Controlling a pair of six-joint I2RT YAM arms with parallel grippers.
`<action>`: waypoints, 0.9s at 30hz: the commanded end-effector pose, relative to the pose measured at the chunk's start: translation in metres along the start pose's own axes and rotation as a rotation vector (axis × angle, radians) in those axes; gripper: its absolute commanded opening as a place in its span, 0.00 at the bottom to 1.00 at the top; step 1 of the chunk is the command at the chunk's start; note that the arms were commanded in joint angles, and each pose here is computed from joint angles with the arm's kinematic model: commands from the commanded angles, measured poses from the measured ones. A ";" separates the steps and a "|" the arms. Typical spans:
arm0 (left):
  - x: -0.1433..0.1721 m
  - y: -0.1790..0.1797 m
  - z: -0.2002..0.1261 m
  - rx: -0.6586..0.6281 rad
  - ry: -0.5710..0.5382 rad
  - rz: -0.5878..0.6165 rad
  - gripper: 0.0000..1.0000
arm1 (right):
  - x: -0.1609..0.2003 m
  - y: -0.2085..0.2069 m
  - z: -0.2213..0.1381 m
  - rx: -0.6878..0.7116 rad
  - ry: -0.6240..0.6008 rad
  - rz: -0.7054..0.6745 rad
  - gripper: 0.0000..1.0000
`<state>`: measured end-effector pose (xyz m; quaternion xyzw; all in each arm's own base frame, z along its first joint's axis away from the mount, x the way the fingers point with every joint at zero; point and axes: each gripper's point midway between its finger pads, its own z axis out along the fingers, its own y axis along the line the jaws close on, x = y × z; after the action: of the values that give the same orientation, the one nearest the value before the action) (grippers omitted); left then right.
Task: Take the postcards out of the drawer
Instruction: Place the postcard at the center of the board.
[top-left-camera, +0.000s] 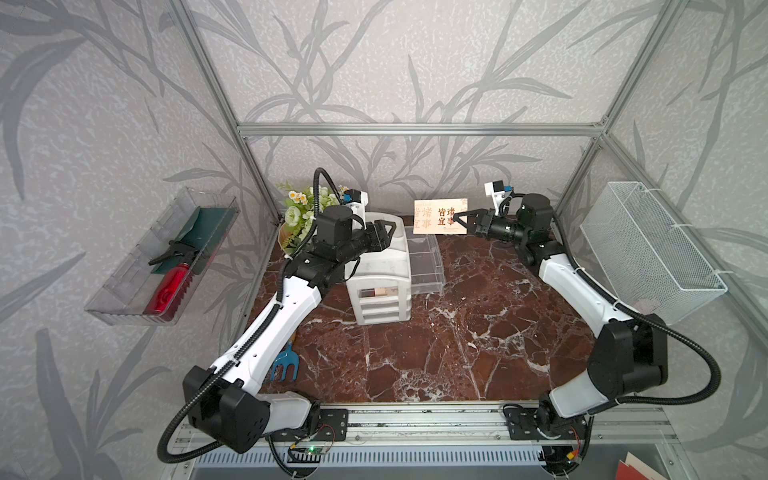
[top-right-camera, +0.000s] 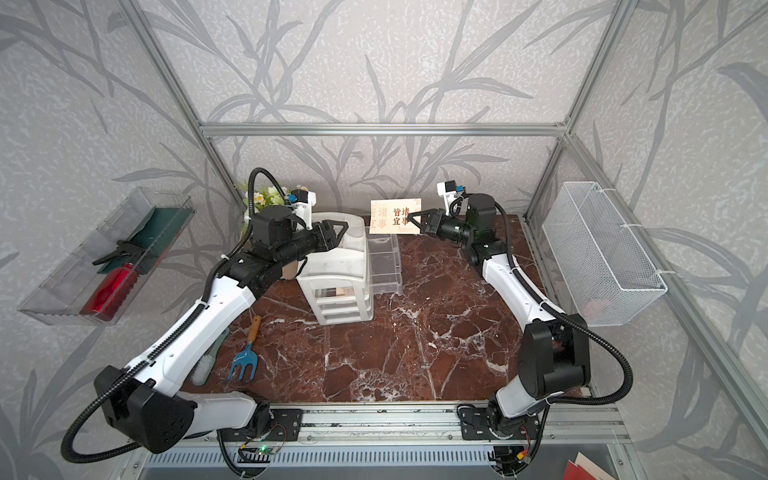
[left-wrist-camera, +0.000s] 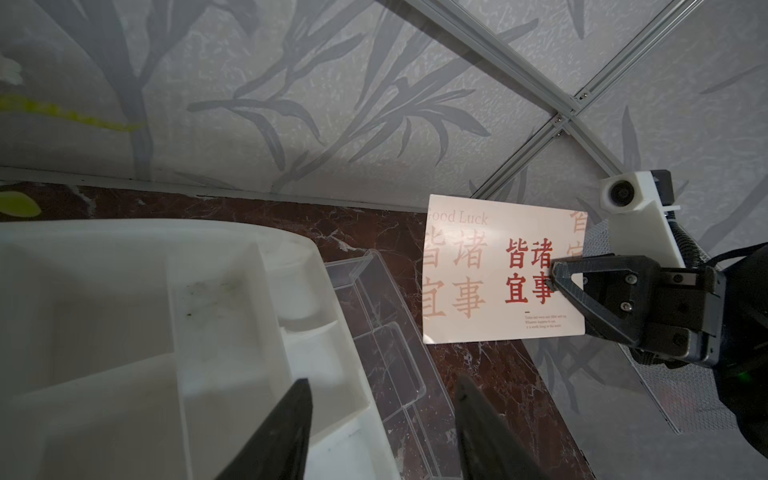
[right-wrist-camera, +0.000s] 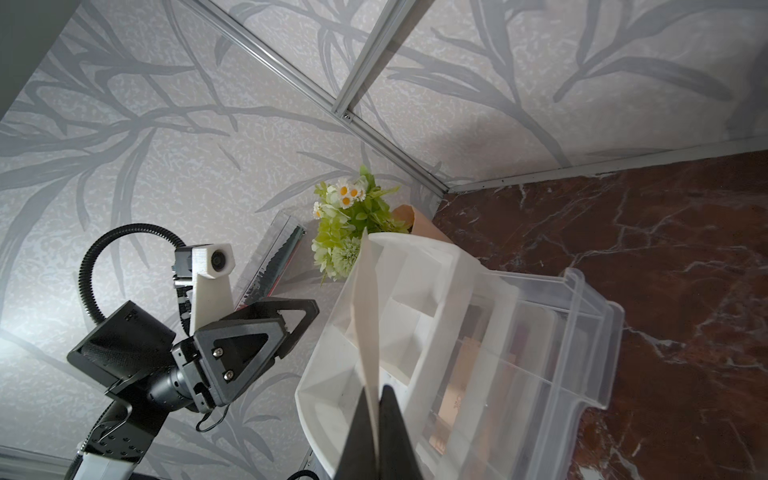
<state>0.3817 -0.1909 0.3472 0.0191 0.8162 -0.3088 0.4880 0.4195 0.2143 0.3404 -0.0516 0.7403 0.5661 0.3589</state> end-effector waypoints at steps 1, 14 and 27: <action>-0.009 0.001 -0.022 -0.057 -0.002 0.054 0.55 | -0.013 0.000 -0.016 0.068 -0.019 -0.060 0.01; 0.001 0.007 -0.050 -0.109 0.038 0.143 0.64 | -0.030 -0.087 -0.029 0.321 -0.033 -0.018 0.00; 0.004 0.017 -0.074 -0.170 0.009 0.178 0.73 | -0.011 -0.167 -0.009 0.418 0.067 0.061 0.00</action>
<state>0.3315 -0.1474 0.3655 0.0507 0.8307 -0.2143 0.5113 0.4984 0.1450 0.2132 0.0384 0.8532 0.4128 0.3165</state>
